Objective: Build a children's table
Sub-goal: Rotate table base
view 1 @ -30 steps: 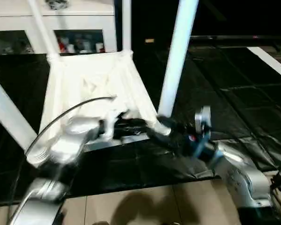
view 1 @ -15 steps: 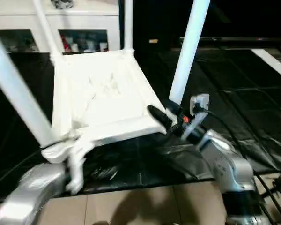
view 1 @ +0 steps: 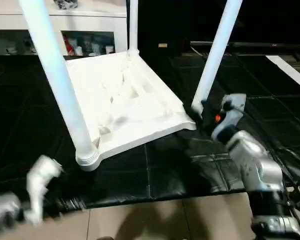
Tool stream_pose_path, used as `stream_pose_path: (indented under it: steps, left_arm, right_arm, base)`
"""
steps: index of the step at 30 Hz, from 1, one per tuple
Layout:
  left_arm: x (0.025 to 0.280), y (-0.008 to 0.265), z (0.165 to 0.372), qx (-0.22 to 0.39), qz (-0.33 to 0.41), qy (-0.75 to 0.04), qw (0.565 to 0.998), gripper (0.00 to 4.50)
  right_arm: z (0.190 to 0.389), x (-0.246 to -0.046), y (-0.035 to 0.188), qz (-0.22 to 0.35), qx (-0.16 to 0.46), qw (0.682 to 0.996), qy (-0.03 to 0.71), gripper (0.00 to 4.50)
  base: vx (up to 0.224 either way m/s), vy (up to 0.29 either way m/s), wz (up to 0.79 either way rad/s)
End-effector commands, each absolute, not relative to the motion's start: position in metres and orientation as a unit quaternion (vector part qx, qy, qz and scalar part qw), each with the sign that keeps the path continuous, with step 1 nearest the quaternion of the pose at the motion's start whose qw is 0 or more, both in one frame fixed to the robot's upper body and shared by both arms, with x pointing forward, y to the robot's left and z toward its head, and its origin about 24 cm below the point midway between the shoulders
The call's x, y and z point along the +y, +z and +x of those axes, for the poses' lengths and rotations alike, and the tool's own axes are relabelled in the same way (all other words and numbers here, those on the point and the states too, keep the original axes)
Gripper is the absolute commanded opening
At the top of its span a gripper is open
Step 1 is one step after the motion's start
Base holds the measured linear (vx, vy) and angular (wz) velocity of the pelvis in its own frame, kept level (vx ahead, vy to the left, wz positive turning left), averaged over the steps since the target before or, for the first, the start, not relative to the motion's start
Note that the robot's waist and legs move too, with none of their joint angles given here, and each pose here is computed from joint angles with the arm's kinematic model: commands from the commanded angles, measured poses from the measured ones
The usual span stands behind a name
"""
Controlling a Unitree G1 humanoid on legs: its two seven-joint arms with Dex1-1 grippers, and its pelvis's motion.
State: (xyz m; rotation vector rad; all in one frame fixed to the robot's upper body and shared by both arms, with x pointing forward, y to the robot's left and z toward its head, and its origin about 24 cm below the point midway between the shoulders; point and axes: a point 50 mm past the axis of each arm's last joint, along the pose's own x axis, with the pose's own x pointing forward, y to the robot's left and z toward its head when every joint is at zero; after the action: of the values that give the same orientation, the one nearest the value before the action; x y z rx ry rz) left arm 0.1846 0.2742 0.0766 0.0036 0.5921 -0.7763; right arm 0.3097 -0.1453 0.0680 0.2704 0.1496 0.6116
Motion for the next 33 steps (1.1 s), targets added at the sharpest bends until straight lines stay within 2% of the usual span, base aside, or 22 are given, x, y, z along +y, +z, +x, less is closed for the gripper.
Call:
stream_pose_path:
  steps: [1, 5, 10, 12, 14, 18, 21, 24, 26, 27, 29, 30, 33]
  left_arm:
    - [0.287, 0.090, 0.190, 0.267, 0.015, -0.357, 0.895, 3.90]
    - [0.296, 0.105, 0.199, 0.242, 0.023, -0.344, 0.907, 4.22]
    - [0.289, 0.113, 0.208, 0.213, 0.014, -0.358, 0.909, 4.46]
    - [0.274, 0.114, 0.220, 0.192, 0.003, -0.382, 0.904, 4.46]
    - [0.265, 0.113, 0.225, 0.184, -0.002, -0.399, 0.898, 4.46]
    - [0.242, 0.115, 0.242, 0.143, -0.028, -0.410, 0.901, 4.46]
    - [0.230, 0.116, 0.248, 0.129, -0.033, -0.421, 0.897, 4.46]
    - [0.217, 0.118, 0.250, 0.119, -0.051, -0.446, 0.886, 4.46]
    - [0.206, 0.119, 0.247, 0.123, -0.063, -0.474, 0.870, 4.46]
    - [0.191, 0.118, 0.240, 0.134, -0.077, -0.515, 0.843, 4.46]
    - [0.188, 0.118, 0.239, 0.137, -0.080, -0.522, 0.838, 4.46]
    - [0.176, 0.115, 0.233, 0.147, -0.087, -0.549, 0.818, 4.46]
    - [0.162, 0.115, 0.232, 0.140, -0.102, -0.566, 0.806, 4.46]
  right_arm:
    - [0.302, -0.138, 0.065, 0.115, 0.095, 0.933, 0.328, 4.50]
    - [0.291, -0.124, 0.056, 0.100, 0.125, 0.917, 0.366, 4.50]
    - [0.283, -0.116, 0.048, 0.092, 0.144, 0.907, 0.385, 4.50]
    - [0.287, -0.113, 0.042, 0.062, 0.143, 0.920, 0.360, 4.50]
    - [0.287, -0.109, 0.039, 0.041, 0.149, 0.919, 0.363, 4.50]
    - [0.297, -0.105, 0.034, 0.031, 0.173, 0.931, 0.320, 4.50]
    - [0.301, -0.102, 0.030, 0.020, 0.188, 0.930, 0.316, 4.50]
    - [0.307, -0.098, 0.029, 0.020, 0.190, 0.932, 0.307, 4.50]
    - [0.310, -0.095, 0.028, 0.018, 0.188, 0.934, 0.304, 4.50]
    - [0.315, -0.092, 0.028, 0.018, 0.187, 0.935, 0.299, 4.50]
    - [0.316, -0.092, 0.028, 0.020, 0.188, 0.936, 0.297, 4.50]
    - [0.319, -0.090, 0.027, 0.022, 0.190, 0.936, 0.295, 4.50]
    - [0.321, -0.087, 0.027, 0.022, 0.191, 0.936, 0.297, 4.50]
  base:
    - [0.000, 0.000, 0.00]
    - [0.000, 0.000, 0.00]
    - [0.000, 0.000, 0.00]
    - [0.000, 0.000, 0.00]
    - [0.000, 0.000, 0.00]
    - [0.000, 0.000, 0.00]
    - [0.000, 0.000, 0.00]
    - [0.000, 0.000, 0.00]
    - [0.000, 0.000, 0.00]
    - [0.000, 0.000, 0.00]
    - [0.000, 0.000, 0.00]
    - [0.000, 0.000, 0.00]
    - [0.000, 0.000, 0.00]
